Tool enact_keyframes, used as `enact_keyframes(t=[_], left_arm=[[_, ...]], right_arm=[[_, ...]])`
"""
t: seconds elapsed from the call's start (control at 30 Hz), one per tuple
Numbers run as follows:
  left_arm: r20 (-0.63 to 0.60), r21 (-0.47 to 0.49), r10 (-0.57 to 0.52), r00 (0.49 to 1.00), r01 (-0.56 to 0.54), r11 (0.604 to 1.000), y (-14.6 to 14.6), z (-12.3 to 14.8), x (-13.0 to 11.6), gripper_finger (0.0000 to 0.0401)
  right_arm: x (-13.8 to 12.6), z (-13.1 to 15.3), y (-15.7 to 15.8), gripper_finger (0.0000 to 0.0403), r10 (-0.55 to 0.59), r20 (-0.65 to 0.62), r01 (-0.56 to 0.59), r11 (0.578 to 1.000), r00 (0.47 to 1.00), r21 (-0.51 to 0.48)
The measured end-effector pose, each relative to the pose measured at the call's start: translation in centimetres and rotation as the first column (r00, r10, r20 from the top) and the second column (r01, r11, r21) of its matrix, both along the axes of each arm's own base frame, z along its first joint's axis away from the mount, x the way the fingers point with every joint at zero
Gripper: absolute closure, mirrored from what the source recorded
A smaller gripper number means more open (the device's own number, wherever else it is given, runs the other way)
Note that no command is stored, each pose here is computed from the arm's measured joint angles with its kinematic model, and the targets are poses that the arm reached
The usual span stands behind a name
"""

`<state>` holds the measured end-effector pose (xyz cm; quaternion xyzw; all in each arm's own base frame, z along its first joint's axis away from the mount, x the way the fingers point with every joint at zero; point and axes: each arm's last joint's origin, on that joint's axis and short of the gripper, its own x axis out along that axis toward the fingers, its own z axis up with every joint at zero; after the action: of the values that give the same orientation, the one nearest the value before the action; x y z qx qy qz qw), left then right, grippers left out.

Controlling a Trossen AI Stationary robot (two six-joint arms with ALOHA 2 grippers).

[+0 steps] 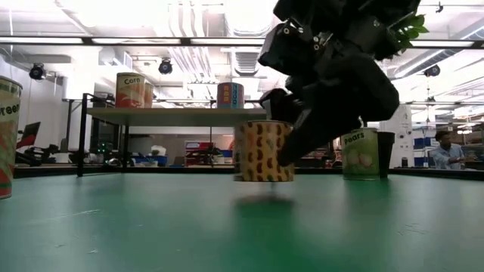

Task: Pick and place cans onto a shelf
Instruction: Move the yellow can to the center of the table, then put the yellow can on the shelf aligned with the pink can

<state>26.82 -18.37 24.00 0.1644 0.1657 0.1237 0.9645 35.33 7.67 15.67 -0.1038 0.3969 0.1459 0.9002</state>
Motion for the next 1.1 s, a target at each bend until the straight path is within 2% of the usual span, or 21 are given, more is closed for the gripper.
enact_keyframes(t=[0.27,0.37,0.5,0.7,0.87,1.0,1.1], left_arm=[[-0.038,0.013,0.056,0.998,-0.055,0.998,1.0,-1.7,1.3,0.0154],[-0.051,0.016,0.081,0.995,-0.081,0.997,1.5,-2.4,2.0,0.0161],[-0.096,-0.007,0.08,0.992,-0.081,0.997,2.5,-3.7,3.0,0.0177],[-0.16,-0.046,0.092,0.983,-0.101,0.994,4.4,-5.6,4.7,0.0236],[-0.207,-0.047,0.139,0.968,-0.152,0.987,6.0,-7.6,5.9,0.0321],[-0.225,-0.055,0.173,0.959,-0.19,0.98,6.7,-8.9,6.4,0.0388],[-0.225,-0.06,0.185,0.957,-0.203,0.977,7.0,-9.3,6.7,0.039]], right_arm=[[-0.1,2.8,-0.1,0.0058,-0.018,-0.052,0.016,0.999,0.998,-0.034],[-0.4,4.2,0.0,0.0062,-0.042,-0.08,0.039,0.998,0.996,-0.041],[-1.3,6.3,0.9,0.0087,-0.054,-0.07,0.054,0.999,0.996,-0.002],[-3.3,6.7,2.3,0.0157,-0.092,-0.104,0.099,0.993,0.99,0.068],[-4.4,3.8,2.7,0.0244,-0.146,-0.161,0.165,0.981,0.976,0.107],[-4.7,2.1,2.7,0.0325,-0.144,-0.106,0.159,0.977,0.984,0.139],[-4.5,1.7,2.8,0.038,-0.139,-0.029,0.142,0.976,0.99,0.167]])
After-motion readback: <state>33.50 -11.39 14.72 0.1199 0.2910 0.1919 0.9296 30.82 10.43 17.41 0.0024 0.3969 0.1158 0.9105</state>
